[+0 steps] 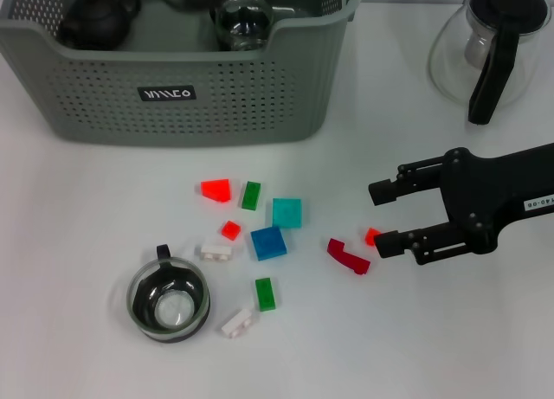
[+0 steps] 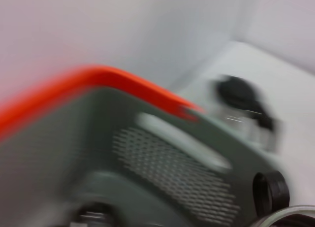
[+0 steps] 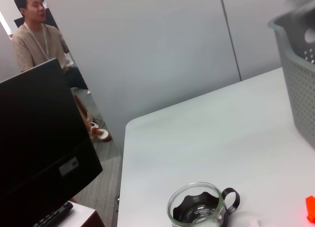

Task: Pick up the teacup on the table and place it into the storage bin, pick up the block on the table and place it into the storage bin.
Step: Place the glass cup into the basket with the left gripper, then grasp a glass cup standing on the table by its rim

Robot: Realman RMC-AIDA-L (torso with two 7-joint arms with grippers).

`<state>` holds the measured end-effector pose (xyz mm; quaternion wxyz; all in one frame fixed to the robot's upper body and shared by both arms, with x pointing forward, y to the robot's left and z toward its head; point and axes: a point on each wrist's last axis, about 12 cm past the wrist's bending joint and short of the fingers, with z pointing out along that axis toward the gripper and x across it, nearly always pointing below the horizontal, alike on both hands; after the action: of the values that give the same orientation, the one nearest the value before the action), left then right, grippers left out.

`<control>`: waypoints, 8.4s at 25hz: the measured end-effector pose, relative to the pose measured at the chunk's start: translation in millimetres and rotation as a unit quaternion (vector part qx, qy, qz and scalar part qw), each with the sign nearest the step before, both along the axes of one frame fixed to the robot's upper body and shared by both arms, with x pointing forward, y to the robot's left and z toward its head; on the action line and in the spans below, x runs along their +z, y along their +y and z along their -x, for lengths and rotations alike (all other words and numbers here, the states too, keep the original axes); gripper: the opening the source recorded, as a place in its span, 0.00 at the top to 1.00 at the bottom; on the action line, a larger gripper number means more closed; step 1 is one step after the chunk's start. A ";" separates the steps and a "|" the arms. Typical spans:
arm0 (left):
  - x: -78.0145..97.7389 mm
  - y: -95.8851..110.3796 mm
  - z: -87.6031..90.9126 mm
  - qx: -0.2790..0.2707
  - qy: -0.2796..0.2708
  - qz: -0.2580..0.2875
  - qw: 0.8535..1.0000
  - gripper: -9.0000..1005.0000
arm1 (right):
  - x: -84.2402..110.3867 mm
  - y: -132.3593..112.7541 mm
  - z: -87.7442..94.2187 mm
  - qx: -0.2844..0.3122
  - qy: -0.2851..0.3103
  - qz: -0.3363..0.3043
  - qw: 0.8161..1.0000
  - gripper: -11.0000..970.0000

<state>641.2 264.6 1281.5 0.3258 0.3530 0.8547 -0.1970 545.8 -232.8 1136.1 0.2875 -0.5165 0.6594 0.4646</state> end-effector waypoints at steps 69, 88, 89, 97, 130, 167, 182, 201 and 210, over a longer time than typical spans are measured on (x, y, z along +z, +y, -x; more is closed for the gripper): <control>-108.6 -29.9 -65.4 0.162 -0.096 -0.167 0.968 0.63 | -8.5 19.7 -10.6 -0.025 -0.008 0.011 1.000 0.24; -4.2 19.9 44.1 -0.073 -0.042 0.099 0.992 0.18 | -8.0 14.9 -13.2 -0.032 -0.021 0.015 0.999 0.24; -7.3 19.9 50.7 -0.097 -0.039 0.101 0.989 0.18 | -8.3 14.8 -13.6 -0.034 -0.022 0.016 0.999 0.24; -51.7 2.5 96.2 -0.244 -0.021 0.063 0.968 0.19 | -12.0 14.6 -20.0 -0.063 -0.015 0.018 0.998 0.24; -111.2 -51.8 151.0 -0.339 0.127 -0.166 0.917 0.19 | -4.3 36.3 -43.6 -0.100 -0.033 0.008 0.994 0.24; -143.7 -61.7 148.4 -0.356 0.115 -0.221 0.901 0.19 | -9.5 58.2 -40.0 -0.067 -0.063 0.011 0.996 0.24; -144.9 -70.3 146.4 -0.366 0.108 -0.231 0.895 0.19 | -18.9 71.5 -32.3 -0.035 -0.045 0.031 0.998 0.24; -149.3 -75.5 147.8 -0.363 0.108 -0.244 0.893 0.19 | -28.7 78.9 -30.5 -0.026 -0.036 0.067 0.997 0.24; -152.9 -78.8 149.2 -0.361 0.115 -0.247 0.892 0.19 | -29.7 78.1 -32.2 -0.032 -0.041 0.069 0.996 0.24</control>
<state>492.0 185.8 1128.6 0.0341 0.6809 0.7212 -0.1227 578.0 -154.6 1106.5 0.2923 -0.5326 0.6937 0.3869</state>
